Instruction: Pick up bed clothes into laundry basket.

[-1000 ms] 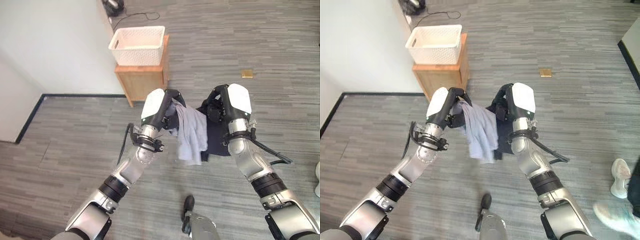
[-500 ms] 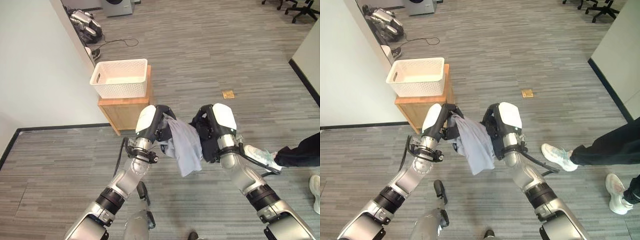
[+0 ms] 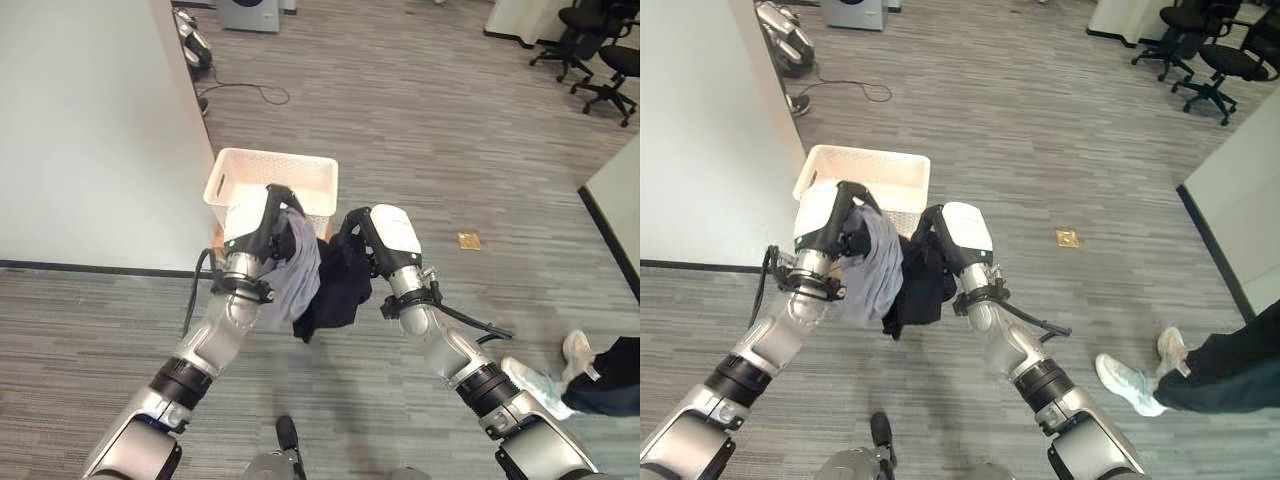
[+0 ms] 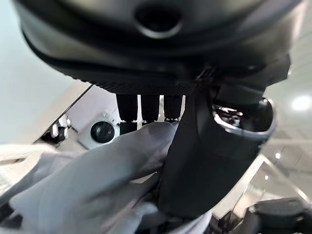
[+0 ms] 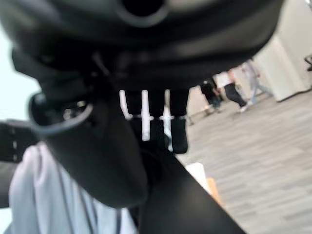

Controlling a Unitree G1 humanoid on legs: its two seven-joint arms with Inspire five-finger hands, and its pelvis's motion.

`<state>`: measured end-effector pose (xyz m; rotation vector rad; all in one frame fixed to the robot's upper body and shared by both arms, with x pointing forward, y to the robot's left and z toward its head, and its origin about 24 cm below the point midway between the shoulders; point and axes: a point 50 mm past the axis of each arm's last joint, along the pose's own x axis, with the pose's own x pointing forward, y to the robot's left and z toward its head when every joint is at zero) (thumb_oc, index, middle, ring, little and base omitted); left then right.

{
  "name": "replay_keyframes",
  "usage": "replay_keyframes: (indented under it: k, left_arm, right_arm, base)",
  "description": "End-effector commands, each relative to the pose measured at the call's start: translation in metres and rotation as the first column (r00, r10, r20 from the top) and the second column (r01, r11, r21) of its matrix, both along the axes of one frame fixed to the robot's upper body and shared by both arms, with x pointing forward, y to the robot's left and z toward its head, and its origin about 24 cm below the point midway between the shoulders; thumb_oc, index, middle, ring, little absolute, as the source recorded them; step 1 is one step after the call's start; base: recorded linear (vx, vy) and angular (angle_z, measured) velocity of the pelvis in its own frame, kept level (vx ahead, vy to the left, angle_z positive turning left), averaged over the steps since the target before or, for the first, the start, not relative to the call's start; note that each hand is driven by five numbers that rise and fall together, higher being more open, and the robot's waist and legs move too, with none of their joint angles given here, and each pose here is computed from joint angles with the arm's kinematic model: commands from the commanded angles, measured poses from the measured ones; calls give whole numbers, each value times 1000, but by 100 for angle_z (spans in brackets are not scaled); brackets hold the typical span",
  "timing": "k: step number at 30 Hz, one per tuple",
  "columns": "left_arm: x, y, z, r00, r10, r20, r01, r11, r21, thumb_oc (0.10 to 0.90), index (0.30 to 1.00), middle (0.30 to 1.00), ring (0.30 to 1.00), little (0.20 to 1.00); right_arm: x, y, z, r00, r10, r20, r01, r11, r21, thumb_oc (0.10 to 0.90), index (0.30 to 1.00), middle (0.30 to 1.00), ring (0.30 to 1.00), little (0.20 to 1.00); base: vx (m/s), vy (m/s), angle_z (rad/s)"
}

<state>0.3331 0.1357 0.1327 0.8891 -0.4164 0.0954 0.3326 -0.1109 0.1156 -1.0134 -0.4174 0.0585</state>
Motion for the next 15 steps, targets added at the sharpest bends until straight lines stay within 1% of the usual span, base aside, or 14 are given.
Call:
replay_keyframes:
  k: [1, 5, 7, 9, 10, 11, 12, 13, 14, 15]
  left_arm:
    - [-10, -33, 57, 946, -121, 299, 146, 987, -61, 400, 300, 300, 300, 300]
    - [-13, -33, 47, 952, -141, 273, 159, 986, -47, 400, 300, 300, 300, 300]
    - [-13, -36, 48, 947, -151, 282, 169, 985, -41, 400, 300, 300, 300, 300]
    - [-14, -39, 46, 947, -167, 274, 180, 983, -23, 400, 300, 300, 300, 300]
    - [-14, -41, 47, 945, -169, 279, 180, 984, -14, 400, 300, 300, 300, 300]
    - [-14, -44, 45, 945, -177, 274, 189, 982, -15, 400, 300, 300, 300, 300]
    - [-14, -44, 45, 945, -177, 275, 189, 982, -17, 400, 300, 300, 300, 300]
    - [-10, -48, 43, 950, -173, 260, 186, 982, -25, 400, 300, 300, 300, 300]
    - [-10, -48, 44, 949, -171, 264, 184, 983, -27, 400, 300, 300, 300, 300]
    - [-8, -51, 41, 952, -179, 248, 192, 981, -32, 400, 300, 300, 300, 300]
  right_arm:
    - [13, -11, 67, 964, -32, 264, 19, 999, 51, 400, 300, 300, 300, 300]
    - [8, -26, 59, 961, -89, 262, 78, 996, 54, 400, 300, 300, 300, 300]
    - [2, -35, 62, 944, -110, 311, 111, 994, 17, 400, 300, 300, 300, 300]
    - [1, -45, 65, 924, -124, 362, 176, 978, -112, 400, 300, 300, 300, 300]
    - [2, -45, 72, 912, -112, 395, 186, 970, -154, 400, 300, 300, 300, 300]
    - [5, -43, 80, 898, -104, 427, 197, 964, -180, 400, 300, 300, 300, 300]
    - [5, -43, 80, 898, -104, 428, 198, 963, -182, 400, 300, 300, 300, 300]
    - [12, -35, 109, 861, -38, 507, 193, 946, -258, 400, 300, 300, 300, 300]
    - [13, -35, 111, 859, -35, 510, 193, 946, -260, 400, 300, 300, 300, 300]
    - [13, -22, 145, 810, 39, 585, 171, 939, -299, 400, 300, 300, 300, 300]
  base:
    - [293, -5, 51]
    - [394, -61, 42]
    - [468, -174, 67]
    - [345, -177, 123]
    - [350, -182, 89]
    - [256, -137, 53]
    - [350, -217, 50]
    - [214, -173, 36]
    - [386, -339, 38]
    - [191, -299, 34]
